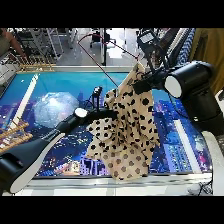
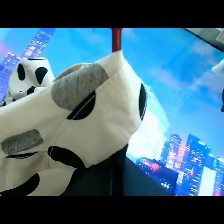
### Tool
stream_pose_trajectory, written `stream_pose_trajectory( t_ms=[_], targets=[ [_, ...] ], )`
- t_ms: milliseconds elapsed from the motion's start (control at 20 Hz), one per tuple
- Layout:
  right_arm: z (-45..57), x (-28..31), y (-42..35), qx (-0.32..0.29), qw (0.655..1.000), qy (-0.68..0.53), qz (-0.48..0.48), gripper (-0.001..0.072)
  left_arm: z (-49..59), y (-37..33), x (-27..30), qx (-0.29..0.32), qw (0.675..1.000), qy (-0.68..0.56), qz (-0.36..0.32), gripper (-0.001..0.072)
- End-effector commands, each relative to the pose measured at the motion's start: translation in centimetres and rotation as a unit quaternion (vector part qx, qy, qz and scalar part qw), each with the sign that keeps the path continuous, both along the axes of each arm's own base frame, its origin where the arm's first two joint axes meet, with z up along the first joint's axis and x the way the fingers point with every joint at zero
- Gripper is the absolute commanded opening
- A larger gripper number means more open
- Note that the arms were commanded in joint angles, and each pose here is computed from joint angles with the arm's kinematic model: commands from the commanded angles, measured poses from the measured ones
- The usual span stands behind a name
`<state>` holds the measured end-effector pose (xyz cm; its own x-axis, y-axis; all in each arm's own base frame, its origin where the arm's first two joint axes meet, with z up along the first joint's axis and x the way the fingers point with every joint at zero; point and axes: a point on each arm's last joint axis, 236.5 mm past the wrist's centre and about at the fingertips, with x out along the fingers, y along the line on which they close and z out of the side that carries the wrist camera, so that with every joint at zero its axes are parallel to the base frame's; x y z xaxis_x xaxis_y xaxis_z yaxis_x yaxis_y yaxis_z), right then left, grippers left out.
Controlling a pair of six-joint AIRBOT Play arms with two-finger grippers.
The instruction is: Fold the clothes and pants, and hang the long-sleeved shirts on hangers.
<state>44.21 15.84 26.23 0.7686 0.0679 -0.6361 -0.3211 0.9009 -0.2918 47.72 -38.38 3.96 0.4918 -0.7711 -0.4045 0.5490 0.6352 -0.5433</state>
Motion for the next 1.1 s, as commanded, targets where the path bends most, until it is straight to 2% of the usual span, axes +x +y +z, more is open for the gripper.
stream_pose_trajectory(
  t_ms=[0, 50, 150, 400, 600, 750, 1050],
  targets=[
    [0.6, -1.3, 0.5, 0.021, 1.000, 0.010, 0.009, 0.0015, -0.3, 0.6, 2.3, -0.015, 0.999, -0.013, 0.044, 0.0118],
    [0.5, -1.8, 0.2, 0.019, 1.000, 0.016, 0.006, 0.0015, -0.2, 1.4, 3.0, -0.015, 0.998, -0.014, 0.060, 0.0006],
    [0.3, -2.8, -0.8, 0.010, 0.999, 0.034, -0.002, 0.0015, 0.6, 2.7, 3.6, -0.021, 0.998, -0.016, 0.061, 0.0009],
    [-0.3, -4.5, -1.8, -0.048, 0.996, 0.060, 0.032, 0.0015, 6.5, 9.4, 3.1, -0.085, 0.996, -0.010, -0.008, 0.0007],
    [-0.9, -4.3, -1.8, -0.100, 0.990, 0.064, 0.076, 0.0014, 14.0, 18.0, 2.8, -0.241, 0.970, -0.009, -0.029, 0.0008],
    [-1.2, -3.7, -1.6, -0.148, 0.980, 0.058, 0.120, 0.0013, 15.1, 22.6, 3.2, -0.271, 0.962, 0.005, -0.011, 0.0008],
    [-1.0, -0.2, -1.8, -0.273, 0.944, 0.006, 0.183, 0.0013, 17.3, 22.5, -0.5, -0.318, 0.941, 0.073, -0.085, 0.0008]
  ],
)
